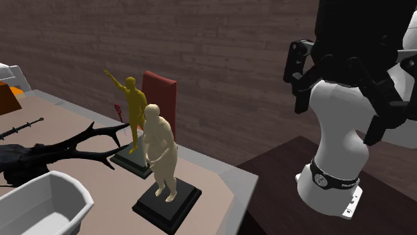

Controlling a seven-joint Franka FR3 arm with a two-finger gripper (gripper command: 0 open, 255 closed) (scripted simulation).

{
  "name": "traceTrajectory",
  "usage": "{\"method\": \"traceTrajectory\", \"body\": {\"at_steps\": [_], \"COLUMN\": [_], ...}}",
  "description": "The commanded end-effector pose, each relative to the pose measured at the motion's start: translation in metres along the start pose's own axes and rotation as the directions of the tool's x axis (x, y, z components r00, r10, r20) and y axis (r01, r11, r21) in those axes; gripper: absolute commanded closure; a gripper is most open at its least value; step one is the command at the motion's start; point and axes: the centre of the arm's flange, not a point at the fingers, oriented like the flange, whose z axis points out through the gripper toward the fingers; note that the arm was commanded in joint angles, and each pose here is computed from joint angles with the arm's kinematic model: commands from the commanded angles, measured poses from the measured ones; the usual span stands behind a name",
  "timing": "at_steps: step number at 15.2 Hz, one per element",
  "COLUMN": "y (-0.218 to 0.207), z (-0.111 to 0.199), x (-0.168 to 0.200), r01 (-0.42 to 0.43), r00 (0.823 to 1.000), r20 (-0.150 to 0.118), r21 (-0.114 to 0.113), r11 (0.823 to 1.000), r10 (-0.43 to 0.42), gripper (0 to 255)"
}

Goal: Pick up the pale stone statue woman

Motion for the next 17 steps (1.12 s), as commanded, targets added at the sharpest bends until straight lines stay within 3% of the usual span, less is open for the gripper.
{"method": "traceTrajectory", "body": {"at_steps": [1,17], "y": [0.000,0.163], "z": [0.000,-0.002], "x": [0.000,0.110], "r01": [0.000,0.012], "r00": [1.000,0.995], "r20": [0.000,-0.101], "r21": [0.000,-0.044], "r11": [1.000,0.999], "r10": [0.000,-0.016], "gripper": [0,0]}}
